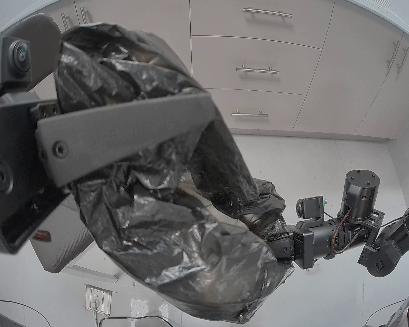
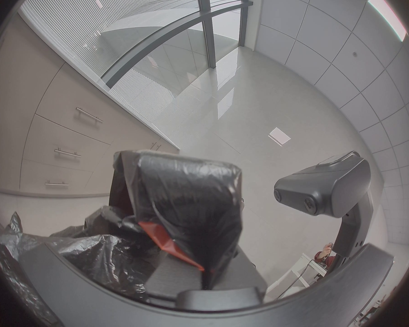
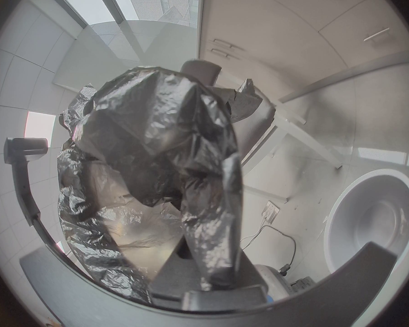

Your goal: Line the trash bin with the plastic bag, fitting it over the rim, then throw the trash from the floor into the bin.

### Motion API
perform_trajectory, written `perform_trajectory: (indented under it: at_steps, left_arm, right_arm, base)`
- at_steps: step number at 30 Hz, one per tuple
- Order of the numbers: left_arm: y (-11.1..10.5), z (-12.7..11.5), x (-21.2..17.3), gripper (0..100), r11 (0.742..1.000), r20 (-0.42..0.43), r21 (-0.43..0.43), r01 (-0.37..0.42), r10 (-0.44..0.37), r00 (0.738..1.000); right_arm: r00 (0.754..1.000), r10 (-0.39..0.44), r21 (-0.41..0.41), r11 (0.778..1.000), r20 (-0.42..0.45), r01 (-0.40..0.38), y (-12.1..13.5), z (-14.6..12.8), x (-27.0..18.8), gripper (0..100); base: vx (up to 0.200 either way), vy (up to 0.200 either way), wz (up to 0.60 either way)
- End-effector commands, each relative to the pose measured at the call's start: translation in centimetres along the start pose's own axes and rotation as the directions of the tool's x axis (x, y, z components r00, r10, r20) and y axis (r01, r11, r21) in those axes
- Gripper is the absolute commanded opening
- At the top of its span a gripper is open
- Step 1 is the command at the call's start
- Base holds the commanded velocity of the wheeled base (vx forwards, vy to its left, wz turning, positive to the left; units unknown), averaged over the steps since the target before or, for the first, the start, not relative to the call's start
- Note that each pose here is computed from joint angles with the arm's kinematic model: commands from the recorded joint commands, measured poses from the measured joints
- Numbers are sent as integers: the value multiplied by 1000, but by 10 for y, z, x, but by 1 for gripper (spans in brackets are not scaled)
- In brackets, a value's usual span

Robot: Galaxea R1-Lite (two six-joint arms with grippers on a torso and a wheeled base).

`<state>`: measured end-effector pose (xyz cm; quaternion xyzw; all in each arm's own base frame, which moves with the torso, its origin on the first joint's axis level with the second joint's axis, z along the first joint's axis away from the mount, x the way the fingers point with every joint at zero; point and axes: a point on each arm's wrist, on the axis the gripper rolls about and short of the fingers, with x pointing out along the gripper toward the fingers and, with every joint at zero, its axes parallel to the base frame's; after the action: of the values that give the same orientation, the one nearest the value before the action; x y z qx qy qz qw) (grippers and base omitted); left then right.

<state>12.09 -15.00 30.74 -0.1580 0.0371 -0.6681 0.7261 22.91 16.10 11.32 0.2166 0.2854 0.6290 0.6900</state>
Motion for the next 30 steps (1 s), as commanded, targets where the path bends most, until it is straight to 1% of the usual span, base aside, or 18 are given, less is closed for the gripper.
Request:
perform_trajectory:
  at_steps: [1, 3, 6, 10, 12, 15, 17, 19, 21, 23, 26, 27, 30]
  left_arm:
    - [1, -8, -4, 0, 1000, -18, -14, -9, 9, 1000]
    - [3, -15, -7, 0, 1000, -25, -20, -20, 20, 999]
    - [13, -27, -12, 0, 998, -35, -31, -56, 55, 998]
    - [29, -39, -10, 0, 990, -57, -97, -102, 97, 994]
    - [37, -43, -4, 0, 987, -62, -121, -106, 99, 993]
    - [45, -47, 6, 0, 986, -56, -135, -94, 87, 995]
    - [51, -54, 23, 0, 987, -54, -153, -57, 49, 997]
    - [57, -61, 33, 0, 986, -52, -161, -37, 29, 998]
    - [62, -68, 39, 0, 986, -54, -163, -30, 22, 998]
    - [69, -74, 43, 0, 985, -60, -169, -38, 29, 998]
    - [76, -79, 46, 0, 980, -76, -191, -52, 38, 996]
    - [79, -82, 49, 0, 975, -83, -215, -57, 40, 996]
    - [86, -89, 55, 0, 967, -87, -246, -60, 40, 995]
  right_arm:
    - [998, -37, -35, 999, 55, 39, 10, 2, -8, 0]
    - [992, -79, -44, 996, 100, 83, 12, 5, -14, 0]
    - [982, -114, -51, 991, 149, 123, 17, 9, -29, 0]
    - [967, -139, -43, 988, 213, 152, 29, 13, -51, 0]
    - [960, -143, -33, 987, 240, 155, 36, 14, -59, 0]
    - [958, -130, -28, 989, 257, 142, 48, 15, -66, 0]
    - [959, -122, -16, 991, 258, 130, 55, 10, -70, 0]
    - [964, -110, -15, 993, 242, 117, 59, 3, -72, 0]
    - [974, -78, -25, 996, 213, 85, 63, -4, -76, 0]
    - [981, -40, -46, 998, 189, 50, 69, -8, -79, 0]
    - [980, -26, -78, 996, 199, 42, 77, -7, -82, 0]
    - [978, -17, -98, 994, 208, 38, 81, -6, -85, 0]
    - [976, -15, -110, 993, 216, 40, 85, -6, -88, 0]
  base:
    - [0, 0, 0]
    - [0, 0, 0]
    - [0, 0, 0]
    - [0, 0, 0]
    - [0, 0, 0]
    - [0, 0, 0]
    - [0, 0, 0]
    - [0, 0, 0]
    - [0, 0, 0]
    - [0, 0, 0]
    - [0, 0, 0]
    - [0, 0, 0]
    - [0, 0, 0]
